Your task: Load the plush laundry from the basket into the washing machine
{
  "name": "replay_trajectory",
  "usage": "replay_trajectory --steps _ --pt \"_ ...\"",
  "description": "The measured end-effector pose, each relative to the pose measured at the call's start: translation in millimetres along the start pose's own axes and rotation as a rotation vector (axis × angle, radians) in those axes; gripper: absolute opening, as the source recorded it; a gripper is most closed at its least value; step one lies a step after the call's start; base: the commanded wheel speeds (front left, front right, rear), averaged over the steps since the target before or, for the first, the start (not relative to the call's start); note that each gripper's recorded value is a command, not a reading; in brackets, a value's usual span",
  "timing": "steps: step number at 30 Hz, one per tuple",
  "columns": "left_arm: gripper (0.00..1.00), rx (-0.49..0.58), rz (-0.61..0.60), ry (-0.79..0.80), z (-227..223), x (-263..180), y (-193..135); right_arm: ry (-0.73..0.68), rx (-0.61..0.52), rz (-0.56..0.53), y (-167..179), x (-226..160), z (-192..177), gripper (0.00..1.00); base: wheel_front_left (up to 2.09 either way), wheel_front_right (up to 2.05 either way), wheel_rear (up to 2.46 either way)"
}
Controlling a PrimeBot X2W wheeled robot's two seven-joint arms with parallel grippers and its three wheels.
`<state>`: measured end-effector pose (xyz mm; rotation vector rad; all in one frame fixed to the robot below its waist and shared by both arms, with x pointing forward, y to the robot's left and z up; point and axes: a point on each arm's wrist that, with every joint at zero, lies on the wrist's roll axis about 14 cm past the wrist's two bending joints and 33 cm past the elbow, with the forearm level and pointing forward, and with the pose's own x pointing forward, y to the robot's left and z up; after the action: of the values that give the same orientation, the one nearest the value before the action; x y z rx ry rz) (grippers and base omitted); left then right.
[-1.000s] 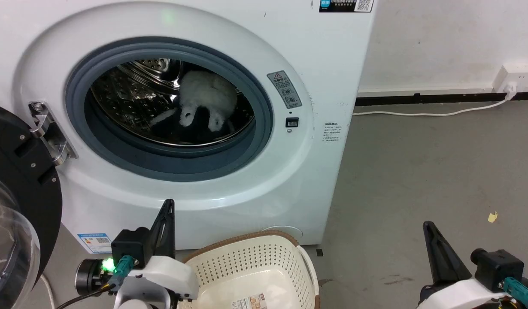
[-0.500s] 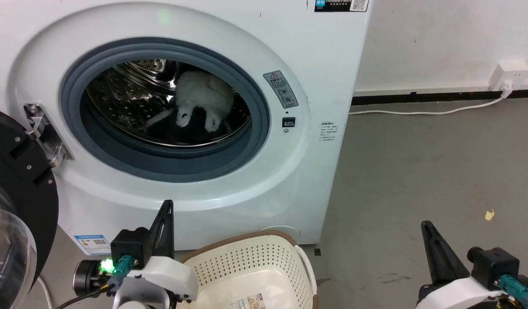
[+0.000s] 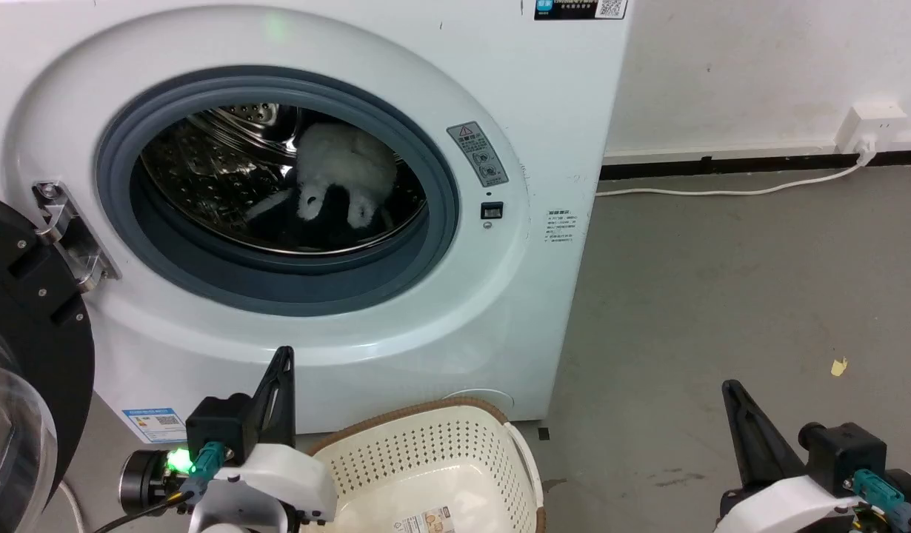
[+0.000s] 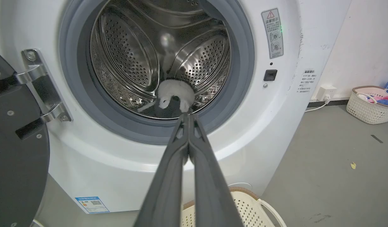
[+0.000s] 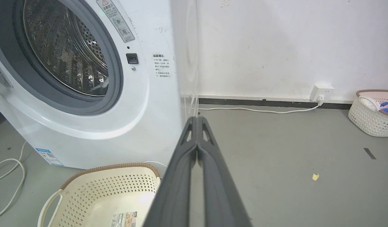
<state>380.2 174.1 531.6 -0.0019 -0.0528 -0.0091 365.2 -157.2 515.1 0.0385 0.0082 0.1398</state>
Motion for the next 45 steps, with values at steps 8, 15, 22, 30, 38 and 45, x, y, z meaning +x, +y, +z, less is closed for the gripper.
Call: replay_trajectory --steps 8,15,22,30,38,45 --pt "0.00 0.012 0.003 0.011 -0.8 -1.0 1.2 -0.007 -0.016 -0.001 -0.7 2.7 4.3 0.00 0.00 0.00 0.00" --pt "0.00 0.021 0.001 0.011 1.1 -0.7 1.5 0.001 -0.026 -0.004 -1.5 2.0 3.8 0.00 0.00 0.00 0.00" --pt "0.00 0.028 0.000 0.025 -1.2 -2.8 1.5 0.007 -0.042 -0.005 -2.0 2.0 3.8 0.00 0.00 0.00 0.00" --pt "0.00 0.030 0.006 0.024 1.9 -1.7 2.5 0.014 -0.055 -0.008 -2.8 1.2 3.5 0.00 0.00 0.00 0.00" --pt "0.00 0.044 0.004 0.038 0.5 -3.8 1.8 0.013 -0.076 -0.010 -3.7 3.2 7.0 0.00 0.00 0.00 0.00" --pt "0.00 0.051 0.010 0.039 1.5 -3.5 3.2 0.016 -0.081 -0.010 -3.6 3.0 7.0 0.00 0.00 0.00 0.00"
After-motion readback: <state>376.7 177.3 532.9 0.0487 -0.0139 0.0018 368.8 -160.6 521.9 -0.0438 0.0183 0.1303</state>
